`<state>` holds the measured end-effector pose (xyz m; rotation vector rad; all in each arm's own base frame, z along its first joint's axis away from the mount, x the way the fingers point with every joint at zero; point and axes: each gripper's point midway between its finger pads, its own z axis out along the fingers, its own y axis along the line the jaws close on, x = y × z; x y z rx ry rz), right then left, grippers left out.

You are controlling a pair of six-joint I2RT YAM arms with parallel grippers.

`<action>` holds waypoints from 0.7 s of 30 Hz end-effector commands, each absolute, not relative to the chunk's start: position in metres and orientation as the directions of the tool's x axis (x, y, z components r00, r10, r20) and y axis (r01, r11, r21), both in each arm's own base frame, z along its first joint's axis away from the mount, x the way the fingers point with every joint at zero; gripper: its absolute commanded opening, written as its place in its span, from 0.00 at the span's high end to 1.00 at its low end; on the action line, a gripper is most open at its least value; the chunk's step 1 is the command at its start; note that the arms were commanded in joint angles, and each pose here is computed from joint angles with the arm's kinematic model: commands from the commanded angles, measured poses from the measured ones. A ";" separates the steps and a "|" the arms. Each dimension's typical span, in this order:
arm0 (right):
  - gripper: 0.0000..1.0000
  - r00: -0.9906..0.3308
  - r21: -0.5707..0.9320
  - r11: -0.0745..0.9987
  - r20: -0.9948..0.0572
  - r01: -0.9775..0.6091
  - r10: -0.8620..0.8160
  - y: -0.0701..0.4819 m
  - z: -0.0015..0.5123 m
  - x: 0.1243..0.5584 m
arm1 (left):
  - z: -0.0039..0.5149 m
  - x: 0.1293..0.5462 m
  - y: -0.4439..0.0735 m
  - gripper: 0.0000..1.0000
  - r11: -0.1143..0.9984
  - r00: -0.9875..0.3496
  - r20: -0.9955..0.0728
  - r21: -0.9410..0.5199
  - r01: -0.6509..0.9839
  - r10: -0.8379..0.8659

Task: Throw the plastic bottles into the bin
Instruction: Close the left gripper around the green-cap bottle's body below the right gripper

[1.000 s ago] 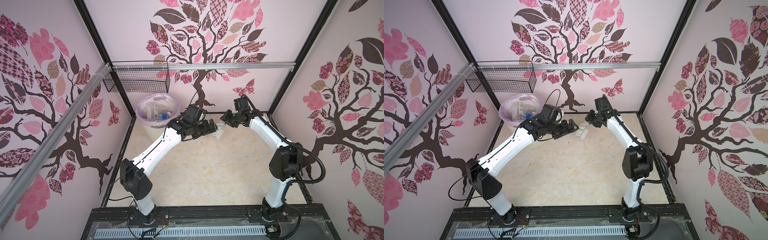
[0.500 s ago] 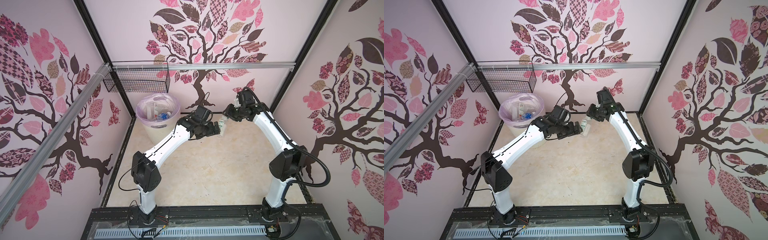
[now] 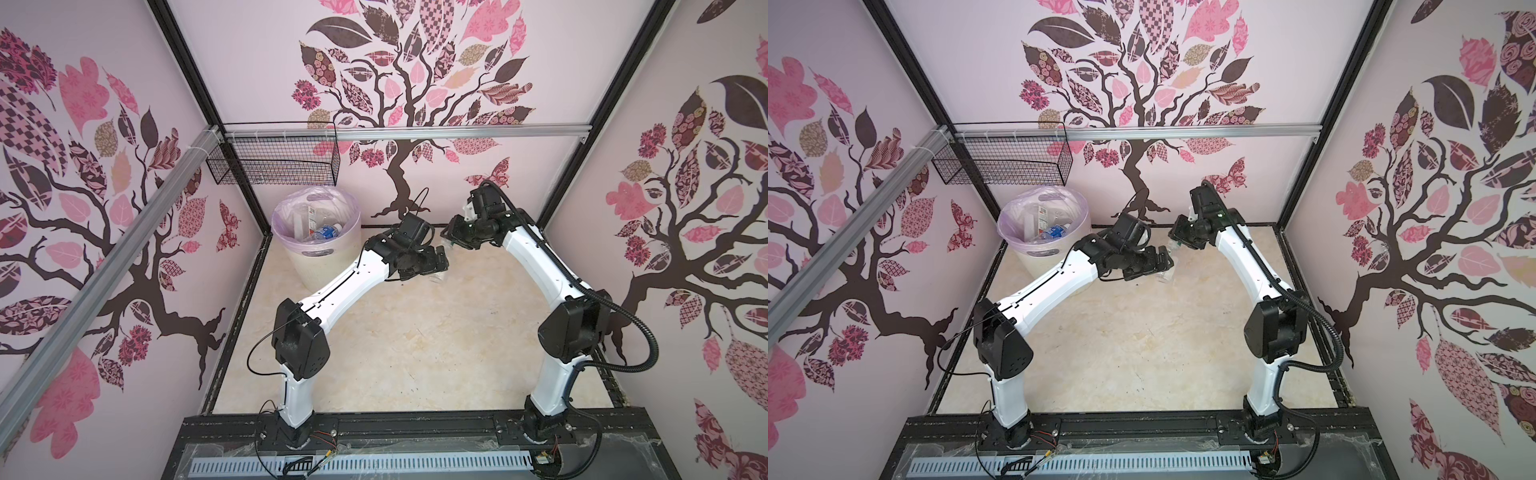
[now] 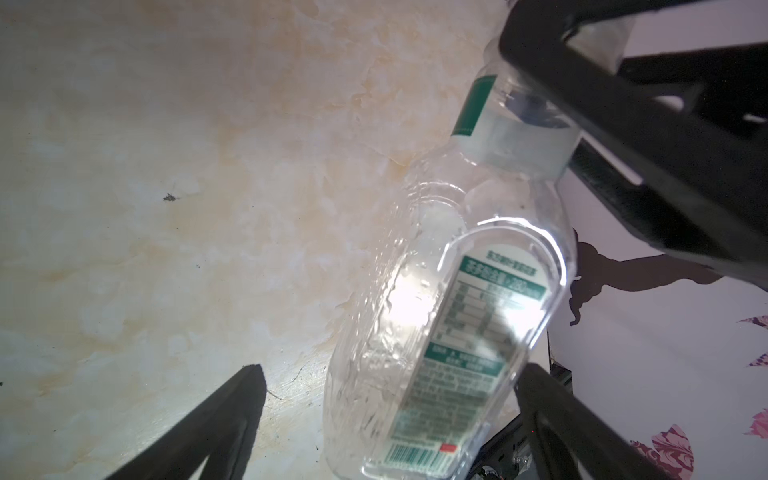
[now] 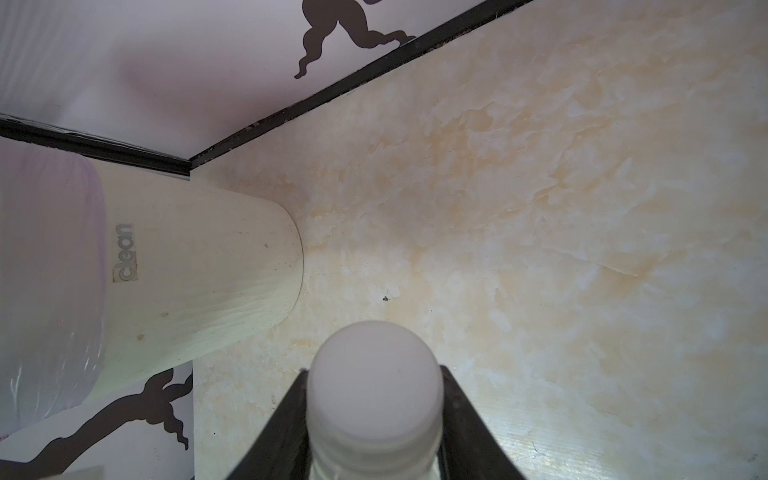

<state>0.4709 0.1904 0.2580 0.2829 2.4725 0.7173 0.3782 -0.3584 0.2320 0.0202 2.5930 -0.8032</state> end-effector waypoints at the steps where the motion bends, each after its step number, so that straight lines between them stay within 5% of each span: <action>1: 0.69 -0.812 0.587 0.809 -0.471 0.003 0.345 0.195 0.293 0.461 | 0.254 0.389 -0.368 0.02 0.810 -0.887 -0.440 -0.567 0.152 -0.141; 21: 0.69 -0.830 0.623 0.783 -0.437 -0.001 0.346 0.205 0.292 0.463 | 0.232 0.384 -0.377 0.03 0.855 -0.891 -0.449 -0.486 0.179 -0.070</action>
